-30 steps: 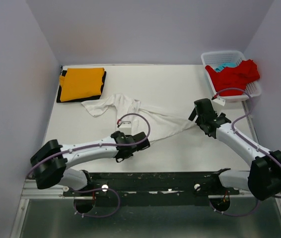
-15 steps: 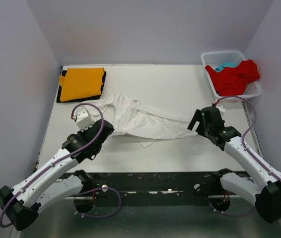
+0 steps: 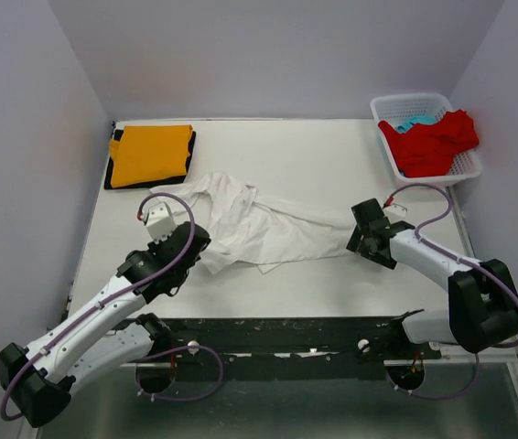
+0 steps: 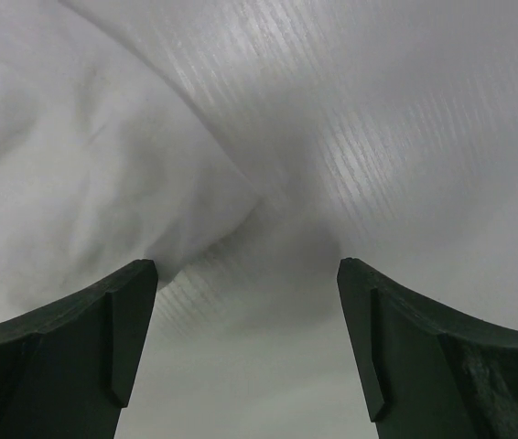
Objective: Fold and stack the t-shirts
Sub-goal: Flatten out the tshirt
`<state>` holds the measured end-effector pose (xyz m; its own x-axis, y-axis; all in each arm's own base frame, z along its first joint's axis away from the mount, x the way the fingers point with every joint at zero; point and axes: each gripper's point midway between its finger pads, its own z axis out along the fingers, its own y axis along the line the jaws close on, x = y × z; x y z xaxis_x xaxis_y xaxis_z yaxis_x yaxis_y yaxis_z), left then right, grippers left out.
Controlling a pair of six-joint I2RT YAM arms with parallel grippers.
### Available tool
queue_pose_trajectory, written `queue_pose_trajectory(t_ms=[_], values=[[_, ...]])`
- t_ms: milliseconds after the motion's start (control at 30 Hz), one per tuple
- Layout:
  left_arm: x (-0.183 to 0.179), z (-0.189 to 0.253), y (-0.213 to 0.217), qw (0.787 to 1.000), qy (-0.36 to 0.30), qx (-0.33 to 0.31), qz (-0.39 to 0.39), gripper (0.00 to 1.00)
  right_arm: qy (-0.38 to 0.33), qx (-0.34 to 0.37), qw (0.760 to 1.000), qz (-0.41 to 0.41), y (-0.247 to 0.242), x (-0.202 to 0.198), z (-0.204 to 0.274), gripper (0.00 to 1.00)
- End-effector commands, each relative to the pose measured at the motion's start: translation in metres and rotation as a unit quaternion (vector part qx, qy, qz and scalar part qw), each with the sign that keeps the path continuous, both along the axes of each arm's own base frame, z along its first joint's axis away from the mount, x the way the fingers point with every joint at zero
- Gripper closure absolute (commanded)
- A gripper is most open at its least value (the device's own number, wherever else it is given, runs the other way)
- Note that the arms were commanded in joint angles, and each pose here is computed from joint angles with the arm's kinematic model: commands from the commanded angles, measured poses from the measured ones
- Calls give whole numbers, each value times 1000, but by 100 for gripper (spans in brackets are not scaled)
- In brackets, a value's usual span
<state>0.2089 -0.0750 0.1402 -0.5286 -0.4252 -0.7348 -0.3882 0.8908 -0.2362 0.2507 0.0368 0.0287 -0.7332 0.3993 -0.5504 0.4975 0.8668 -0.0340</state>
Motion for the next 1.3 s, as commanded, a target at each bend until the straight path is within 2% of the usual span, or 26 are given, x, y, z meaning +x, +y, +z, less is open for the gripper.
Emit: queue_pose_trajectory(t_ms=[0, 600, 733, 1067, 1133, 1267], values=[[-2, -8, -3, 1000, 10, -4, -11, 100, -35, -13, 999, -36, -9, 21, 6, 14], [-3, -12, -4, 1000, 16, -5, -15, 100, -74, -6, 996, -43, -11, 49, 22, 17], [-3, -12, -3, 1000, 15, -4, -12, 100, -67, 6, 997, -37, -7, 50, 16, 18], [-4, -11, 0, 1000, 12, -5, -4, 100, -20, 19, 999, -33, -4, 26, -13, 29], [-4, -12, 0, 1000, 12, -4, -4, 100, -20, 20, 999, -29, -3, 28, -15, 37], [-5, -13, 0, 1000, 15, -4, -1, 100, -12, 22, 999, -21, 1, 35, -21, 61]])
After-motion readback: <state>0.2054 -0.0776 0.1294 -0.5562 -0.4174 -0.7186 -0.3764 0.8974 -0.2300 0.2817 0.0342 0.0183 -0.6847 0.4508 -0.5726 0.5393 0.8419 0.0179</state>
